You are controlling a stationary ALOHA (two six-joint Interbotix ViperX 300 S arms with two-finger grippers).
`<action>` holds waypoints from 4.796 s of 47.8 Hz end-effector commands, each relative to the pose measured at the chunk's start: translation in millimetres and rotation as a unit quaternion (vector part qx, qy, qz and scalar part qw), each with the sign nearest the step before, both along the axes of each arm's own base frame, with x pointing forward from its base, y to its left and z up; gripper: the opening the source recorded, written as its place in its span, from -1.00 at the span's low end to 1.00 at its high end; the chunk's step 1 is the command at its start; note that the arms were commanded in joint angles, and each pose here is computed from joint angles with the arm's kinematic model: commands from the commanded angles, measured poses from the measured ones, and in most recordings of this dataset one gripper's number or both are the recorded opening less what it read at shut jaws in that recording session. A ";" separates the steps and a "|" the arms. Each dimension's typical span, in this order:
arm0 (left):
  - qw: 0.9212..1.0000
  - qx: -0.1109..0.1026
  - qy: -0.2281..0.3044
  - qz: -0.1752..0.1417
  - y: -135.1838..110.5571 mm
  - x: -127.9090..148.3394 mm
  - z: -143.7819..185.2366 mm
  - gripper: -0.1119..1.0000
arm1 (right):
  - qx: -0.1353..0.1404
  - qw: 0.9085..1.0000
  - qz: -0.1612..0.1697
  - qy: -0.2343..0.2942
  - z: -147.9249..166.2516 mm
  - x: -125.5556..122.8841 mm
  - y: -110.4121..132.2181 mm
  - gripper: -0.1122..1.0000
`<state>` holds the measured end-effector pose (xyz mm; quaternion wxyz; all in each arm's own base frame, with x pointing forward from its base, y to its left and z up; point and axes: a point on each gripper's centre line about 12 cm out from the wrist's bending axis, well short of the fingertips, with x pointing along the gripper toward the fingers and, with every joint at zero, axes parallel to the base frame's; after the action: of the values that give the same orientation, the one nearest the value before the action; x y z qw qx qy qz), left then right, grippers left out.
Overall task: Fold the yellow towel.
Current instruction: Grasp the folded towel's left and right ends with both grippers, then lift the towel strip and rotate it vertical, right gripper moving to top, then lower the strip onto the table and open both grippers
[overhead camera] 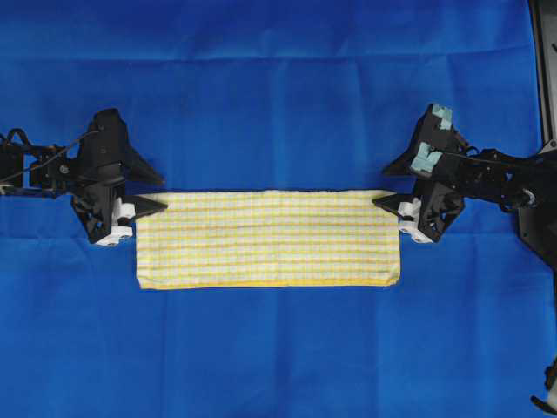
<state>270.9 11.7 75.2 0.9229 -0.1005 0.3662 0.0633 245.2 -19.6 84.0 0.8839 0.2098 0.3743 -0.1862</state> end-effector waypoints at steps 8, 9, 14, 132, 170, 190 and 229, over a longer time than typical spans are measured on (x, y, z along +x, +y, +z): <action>1.000 -0.003 0.008 -0.004 -3.3 2.7 -0.4 -0.73 | 0.000 0.999 0.043 -0.001 2.9 5.5 17.9 -0.48; 1.000 -0.003 0.008 -0.003 -2.9 3.1 0.1 -0.76 | 0.000 0.999 0.043 -0.001 2.9 5.5 17.9 -0.57; 1.000 -0.003 0.011 -0.004 -3.4 3.4 0.0 -0.76 | 0.000 0.999 0.042 -0.005 4.3 5.4 17.7 -0.76; 0.966 0.002 -0.185 -0.181 -134.8 144.9 146.2 -0.76 | -0.148 0.970 -0.121 -0.151 131.2 75.5 -158.0 -0.76; 0.955 0.039 -0.214 -0.200 -148.9 202.8 147.4 -0.76 | -0.146 0.970 -0.128 -0.148 130.8 49.0 -151.6 -0.76; 0.961 0.042 -0.186 -0.199 -144.3 196.4 104.9 -0.76 | -0.119 0.981 -0.101 -0.112 115.1 74.2 -158.3 -0.76; 0.971 -0.010 -0.152 -0.184 -141.3 115.3 69.6 -0.76 | -0.108 0.988 -0.040 -0.106 92.4 175.3 -161.1 -0.76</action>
<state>387.9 -116.3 127.5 0.9588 -0.0491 0.2580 -0.1079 417.3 -172.8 159.9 0.9230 0.1478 0.2710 -0.2296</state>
